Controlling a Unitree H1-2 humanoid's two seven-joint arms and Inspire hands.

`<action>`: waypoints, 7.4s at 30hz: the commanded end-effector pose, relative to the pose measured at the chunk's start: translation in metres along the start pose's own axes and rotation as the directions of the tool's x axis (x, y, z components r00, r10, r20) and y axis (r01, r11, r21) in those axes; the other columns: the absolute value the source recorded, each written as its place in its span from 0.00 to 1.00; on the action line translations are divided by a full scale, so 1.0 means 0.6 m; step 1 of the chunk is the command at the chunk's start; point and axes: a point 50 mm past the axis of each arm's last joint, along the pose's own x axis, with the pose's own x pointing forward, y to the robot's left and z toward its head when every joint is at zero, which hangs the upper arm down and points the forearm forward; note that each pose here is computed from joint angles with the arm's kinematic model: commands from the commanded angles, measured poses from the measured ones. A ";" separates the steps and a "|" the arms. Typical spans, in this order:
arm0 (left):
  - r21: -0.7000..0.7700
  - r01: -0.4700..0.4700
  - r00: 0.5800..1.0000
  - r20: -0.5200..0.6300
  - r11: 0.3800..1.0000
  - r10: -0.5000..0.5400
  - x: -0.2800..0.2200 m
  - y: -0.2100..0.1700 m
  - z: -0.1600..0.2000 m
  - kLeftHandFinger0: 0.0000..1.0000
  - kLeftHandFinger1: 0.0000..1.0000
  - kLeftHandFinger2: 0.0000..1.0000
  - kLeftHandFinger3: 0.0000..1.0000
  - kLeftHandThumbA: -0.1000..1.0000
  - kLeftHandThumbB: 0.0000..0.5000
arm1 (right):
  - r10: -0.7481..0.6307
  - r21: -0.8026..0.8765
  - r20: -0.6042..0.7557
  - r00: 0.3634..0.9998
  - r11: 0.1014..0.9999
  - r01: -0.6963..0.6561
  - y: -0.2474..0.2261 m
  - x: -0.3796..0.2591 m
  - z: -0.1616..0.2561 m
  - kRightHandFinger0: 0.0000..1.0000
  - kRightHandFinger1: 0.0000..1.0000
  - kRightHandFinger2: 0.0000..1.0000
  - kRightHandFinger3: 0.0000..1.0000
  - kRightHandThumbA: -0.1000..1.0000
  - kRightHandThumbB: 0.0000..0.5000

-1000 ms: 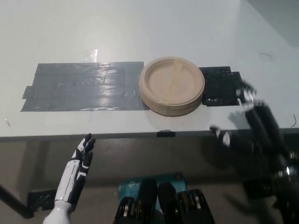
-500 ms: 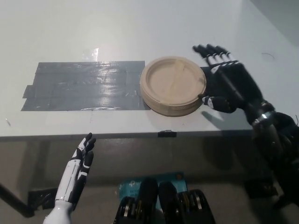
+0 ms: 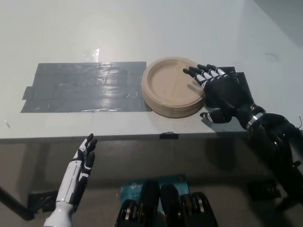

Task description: A stack of plates is kept in the middle of the desk close to the robot and the robot grabs the stack with its right hand, picks it up and hands it to a person.

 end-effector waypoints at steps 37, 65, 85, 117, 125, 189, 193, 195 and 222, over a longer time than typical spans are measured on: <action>0.010 0.000 0.998 0.060 1.000 -0.001 0.009 0.006 0.020 1.00 1.00 1.00 1.00 1.00 0.00 | -0.012 -0.071 0.059 0.998 0.997 0.016 0.044 0.049 0.037 1.00 1.00 1.00 1.00 0.92 1.00; 0.012 0.010 0.997 0.072 1.000 -0.011 0.018 0.007 0.025 1.00 1.00 1.00 1.00 1.00 0.00 | -0.257 -0.387 0.163 0.953 0.871 0.302 0.067 0.118 -0.010 0.00 0.08 0.53 0.16 0.00 0.58; 0.010 0.020 0.998 0.066 1.000 -0.021 0.022 0.009 0.023 1.00 1.00 1.00 1.00 1.00 0.00 | -0.506 -0.261 0.403 0.762 0.735 0.626 -0.054 0.079 0.034 0.00 0.00 0.02 0.06 0.00 0.64; 0.016 0.035 0.998 0.056 0.999 -0.036 0.007 0.004 0.021 1.00 1.00 1.00 1.00 1.00 0.00 | -0.454 -0.252 0.403 0.795 0.780 0.573 -0.026 0.094 0.047 0.00 0.00 0.02 0.08 0.00 0.66; 0.015 0.035 0.998 0.058 0.999 -0.036 0.007 0.004 0.020 1.00 1.00 1.00 1.00 1.00 0.00 | -0.473 -0.261 0.414 0.777 0.756 0.600 -0.039 0.105 0.047 0.00 0.00 0.00 0.05 0.00 0.63; 0.010 0.028 0.999 0.035 1.000 -0.029 -0.002 0.000 0.010 1.00 1.00 1.00 1.00 0.97 0.00 | -0.533 0.678 -0.172 0.828 0.546 0.492 0.058 -0.349 0.150 1.00 1.00 1.00 1.00 0.87 0.82; 0.012 0.028 0.999 0.034 1.000 -0.029 -0.009 -0.001 0.006 1.00 1.00 1.00 1.00 1.00 0.00 | -0.474 0.729 -0.266 0.840 0.471 0.496 0.122 -0.342 0.127 1.00 1.00 1.00 1.00 0.97 0.62; 0.008 0.028 0.999 0.032 1.000 -0.029 -0.010 -0.002 0.005 1.00 1.00 1.00 1.00 1.00 0.00 | -0.432 0.734 -0.286 0.856 0.476 0.485 0.158 -0.333 0.120 1.00 1.00 1.00 1.00 0.99 0.64; -0.011 0.017 1.000 -0.018 1.000 -0.017 -0.053 -0.012 -0.010 1.00 1.00 1.00 1.00 0.94 0.00 | -0.223 0.755 -0.270 0.937 0.555 0.350 0.233 -0.322 0.120 1.00 1.00 1.00 1.00 1.00 0.71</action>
